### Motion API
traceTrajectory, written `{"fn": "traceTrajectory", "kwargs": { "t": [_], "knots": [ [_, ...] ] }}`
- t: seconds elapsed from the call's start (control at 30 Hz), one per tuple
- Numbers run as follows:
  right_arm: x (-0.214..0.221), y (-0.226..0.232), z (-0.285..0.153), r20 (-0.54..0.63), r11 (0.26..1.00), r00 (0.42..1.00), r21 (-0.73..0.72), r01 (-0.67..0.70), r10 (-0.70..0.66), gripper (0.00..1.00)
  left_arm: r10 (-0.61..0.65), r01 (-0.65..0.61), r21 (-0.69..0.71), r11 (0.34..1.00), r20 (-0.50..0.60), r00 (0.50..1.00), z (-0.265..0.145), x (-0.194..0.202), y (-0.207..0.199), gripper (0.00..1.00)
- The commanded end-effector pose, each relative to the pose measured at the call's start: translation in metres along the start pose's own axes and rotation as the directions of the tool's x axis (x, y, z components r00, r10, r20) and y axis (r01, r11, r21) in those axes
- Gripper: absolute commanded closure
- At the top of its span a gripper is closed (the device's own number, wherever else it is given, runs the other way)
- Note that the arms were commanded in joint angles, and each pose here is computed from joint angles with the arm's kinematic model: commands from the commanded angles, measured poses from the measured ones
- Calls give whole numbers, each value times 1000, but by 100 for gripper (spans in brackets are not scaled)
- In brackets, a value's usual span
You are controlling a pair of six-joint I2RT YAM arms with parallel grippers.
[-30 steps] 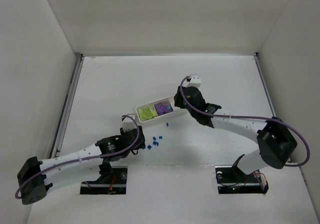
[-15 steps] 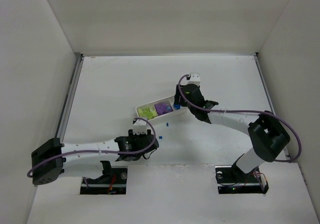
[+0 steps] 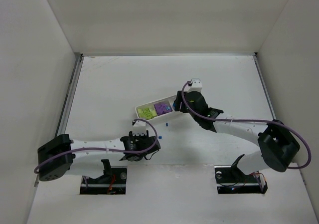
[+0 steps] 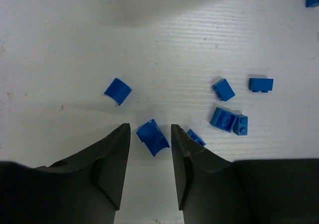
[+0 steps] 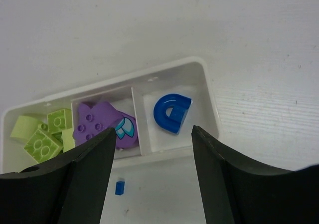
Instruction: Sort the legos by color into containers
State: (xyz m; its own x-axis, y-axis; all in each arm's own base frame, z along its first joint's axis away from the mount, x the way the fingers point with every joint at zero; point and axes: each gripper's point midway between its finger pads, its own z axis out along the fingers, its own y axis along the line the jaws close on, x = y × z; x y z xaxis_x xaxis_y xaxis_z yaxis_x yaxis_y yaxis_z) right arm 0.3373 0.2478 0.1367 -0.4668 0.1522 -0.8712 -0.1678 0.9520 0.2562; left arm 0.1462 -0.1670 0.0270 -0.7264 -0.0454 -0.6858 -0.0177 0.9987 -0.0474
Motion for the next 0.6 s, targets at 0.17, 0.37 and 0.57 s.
{"fn": "traceTrajectory", "kwargs": {
  "t": [0.17, 0.37, 0.57],
  "knots": [
    [-10, 28, -14, 52, 994, 998, -106, -33, 39, 32, -21, 21, -16, 1000, 32, 999, 3, -8, -4, 73],
    [-10, 33, -16, 53, 992, 998, -120, -30, 37, 33, -27, 27, -13, 1000, 39, 999, 6, -8, -4, 80],
    [-10, 36, -20, 55, 991, 998, -130, -29, 37, 33, -21, 22, -19, 1000, 42, 999, 8, -8, -2, 87]
  ]
}}
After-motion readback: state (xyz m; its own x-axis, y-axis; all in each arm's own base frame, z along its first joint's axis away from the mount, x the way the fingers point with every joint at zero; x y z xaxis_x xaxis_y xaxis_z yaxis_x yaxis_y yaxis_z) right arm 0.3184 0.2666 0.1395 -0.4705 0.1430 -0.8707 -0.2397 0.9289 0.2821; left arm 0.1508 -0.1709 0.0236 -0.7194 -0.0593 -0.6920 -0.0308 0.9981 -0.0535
